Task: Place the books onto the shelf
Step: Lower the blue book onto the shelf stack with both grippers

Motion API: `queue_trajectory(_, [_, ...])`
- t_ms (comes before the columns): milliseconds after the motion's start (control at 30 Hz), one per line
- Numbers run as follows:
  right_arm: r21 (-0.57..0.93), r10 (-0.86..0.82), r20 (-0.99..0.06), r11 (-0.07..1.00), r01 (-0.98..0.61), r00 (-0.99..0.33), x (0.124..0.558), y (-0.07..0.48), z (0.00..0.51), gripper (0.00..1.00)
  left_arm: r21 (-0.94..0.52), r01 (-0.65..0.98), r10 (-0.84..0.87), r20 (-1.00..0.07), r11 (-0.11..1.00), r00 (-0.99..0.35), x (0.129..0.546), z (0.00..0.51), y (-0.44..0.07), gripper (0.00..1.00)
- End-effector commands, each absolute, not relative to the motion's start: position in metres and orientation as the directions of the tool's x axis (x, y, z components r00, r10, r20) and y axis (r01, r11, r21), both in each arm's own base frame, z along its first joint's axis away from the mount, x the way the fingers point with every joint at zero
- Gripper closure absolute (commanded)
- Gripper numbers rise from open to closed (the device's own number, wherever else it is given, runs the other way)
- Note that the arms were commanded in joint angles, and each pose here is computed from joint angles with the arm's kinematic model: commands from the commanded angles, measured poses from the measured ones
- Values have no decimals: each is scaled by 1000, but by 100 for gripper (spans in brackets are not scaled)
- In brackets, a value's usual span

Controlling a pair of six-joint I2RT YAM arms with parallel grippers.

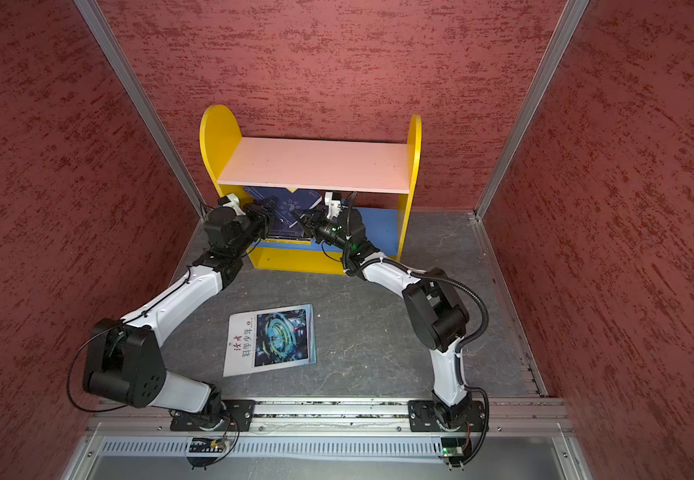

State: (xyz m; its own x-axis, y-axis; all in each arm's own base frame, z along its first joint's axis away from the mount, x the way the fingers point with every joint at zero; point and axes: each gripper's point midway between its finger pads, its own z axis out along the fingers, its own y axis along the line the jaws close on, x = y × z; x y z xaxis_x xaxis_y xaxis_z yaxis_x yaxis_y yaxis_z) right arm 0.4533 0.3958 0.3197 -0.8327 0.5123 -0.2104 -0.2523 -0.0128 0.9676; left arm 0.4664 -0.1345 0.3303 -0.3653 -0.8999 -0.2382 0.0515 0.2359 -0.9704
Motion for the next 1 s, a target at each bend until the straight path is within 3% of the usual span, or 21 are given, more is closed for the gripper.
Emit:
queue_trajectory(0, [951, 489, -248, -41, -306, -836, 461, 389, 341, 98, -966, 67, -873, -256, 251, -416, 455, 341, -135, 52])
queue_trajectory(200, [939, 358, -319, -3, -343, -877, 451, 381, 340, 98, -957, 3, -841, -256, 289, -477, 435, 313, -123, 23])
queue_trajectory(467, [939, 186, -340, 9, -345, -922, 424, 366, 333, 97, -948, -11, -766, -250, 318, -592, 417, 282, -114, 19])
queue_trajectory(767, [943, 145, -332, 42, -330, -932, 410, 362, 323, 95, -946, 97, -735, -302, 308, -607, 417, 296, -119, 25])
queue_trajectory(967, [940, 158, -338, 22, -339, -928, 406, 359, 327, 95, -959, 98, -752, -268, 264, -602, 424, 295, -119, 51])
